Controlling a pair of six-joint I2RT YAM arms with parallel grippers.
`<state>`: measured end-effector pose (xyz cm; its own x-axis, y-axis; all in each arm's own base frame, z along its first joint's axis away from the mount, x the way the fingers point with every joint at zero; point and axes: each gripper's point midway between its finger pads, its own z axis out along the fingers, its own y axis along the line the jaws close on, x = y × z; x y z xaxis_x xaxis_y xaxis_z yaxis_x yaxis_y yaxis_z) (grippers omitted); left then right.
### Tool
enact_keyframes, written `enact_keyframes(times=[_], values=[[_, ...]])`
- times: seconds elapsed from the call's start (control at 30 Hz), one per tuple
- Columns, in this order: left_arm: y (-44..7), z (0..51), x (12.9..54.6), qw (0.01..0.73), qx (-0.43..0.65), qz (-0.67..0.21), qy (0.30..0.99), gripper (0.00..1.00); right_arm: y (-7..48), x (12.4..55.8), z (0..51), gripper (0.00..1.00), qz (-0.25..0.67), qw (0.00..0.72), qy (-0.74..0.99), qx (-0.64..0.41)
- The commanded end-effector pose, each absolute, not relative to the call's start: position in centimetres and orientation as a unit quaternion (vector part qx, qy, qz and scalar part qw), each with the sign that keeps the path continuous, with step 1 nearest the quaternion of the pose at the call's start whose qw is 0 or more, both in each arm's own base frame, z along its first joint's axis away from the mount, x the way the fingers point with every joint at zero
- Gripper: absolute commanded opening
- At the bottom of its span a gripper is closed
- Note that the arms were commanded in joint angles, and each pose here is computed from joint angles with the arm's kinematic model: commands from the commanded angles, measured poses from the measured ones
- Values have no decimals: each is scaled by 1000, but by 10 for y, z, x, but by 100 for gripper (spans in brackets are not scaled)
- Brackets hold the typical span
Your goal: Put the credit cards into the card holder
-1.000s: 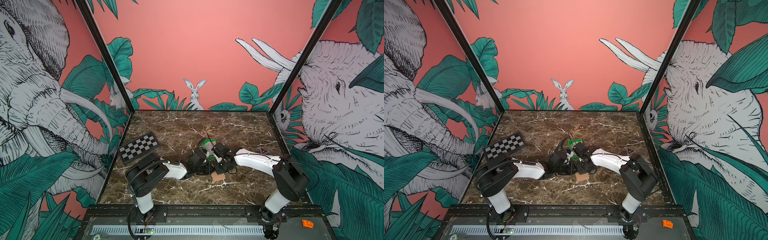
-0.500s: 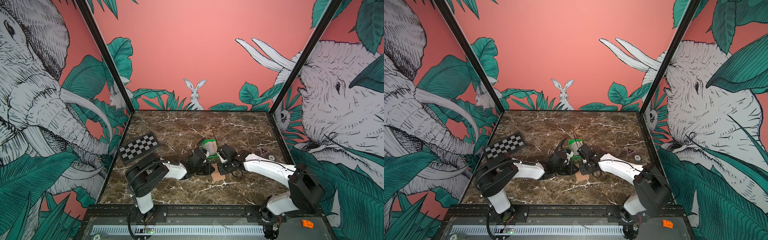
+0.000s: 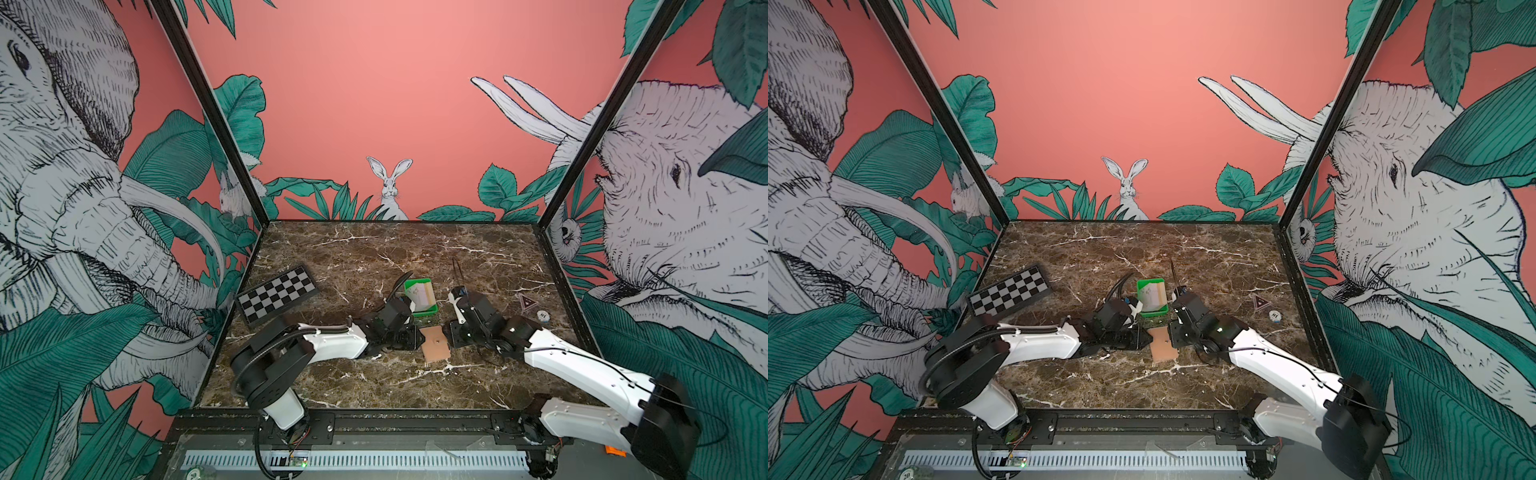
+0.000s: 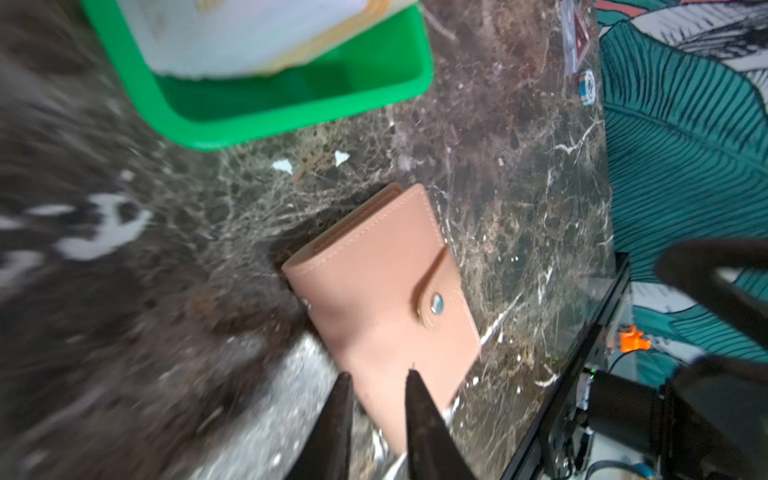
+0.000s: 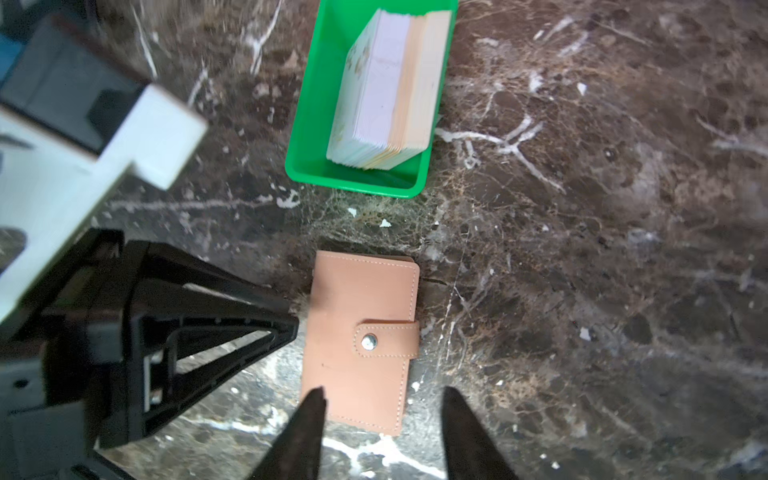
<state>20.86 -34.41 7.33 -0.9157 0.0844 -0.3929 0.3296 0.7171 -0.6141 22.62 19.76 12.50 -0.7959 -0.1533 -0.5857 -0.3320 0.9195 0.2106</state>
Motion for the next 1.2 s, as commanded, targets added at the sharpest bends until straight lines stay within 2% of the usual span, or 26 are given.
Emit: enact_keyframes(times=[0.0,0.07,0.27,0.33,0.53,0.73,0.97,1.17], values=[[-318,105,220,209,120,-327,914,37,189,234,144,66,151,346,919,-112],[-303,115,227,221,111,-326,912,52,183,235,149,74,144,359,915,-111],[-252,131,246,262,86,-287,917,84,159,247,153,98,89,385,915,-79],[-240,132,248,266,82,-271,922,97,158,250,152,98,86,386,915,-81],[-198,130,267,281,46,-233,930,99,167,257,147,98,118,378,914,-90],[-145,125,283,305,12,-164,938,99,147,276,145,98,125,381,914,-55],[-75,124,303,352,-54,-112,928,99,113,302,156,98,79,417,905,-16],[-29,144,305,412,-48,4,910,99,72,322,163,98,31,431,902,28]])
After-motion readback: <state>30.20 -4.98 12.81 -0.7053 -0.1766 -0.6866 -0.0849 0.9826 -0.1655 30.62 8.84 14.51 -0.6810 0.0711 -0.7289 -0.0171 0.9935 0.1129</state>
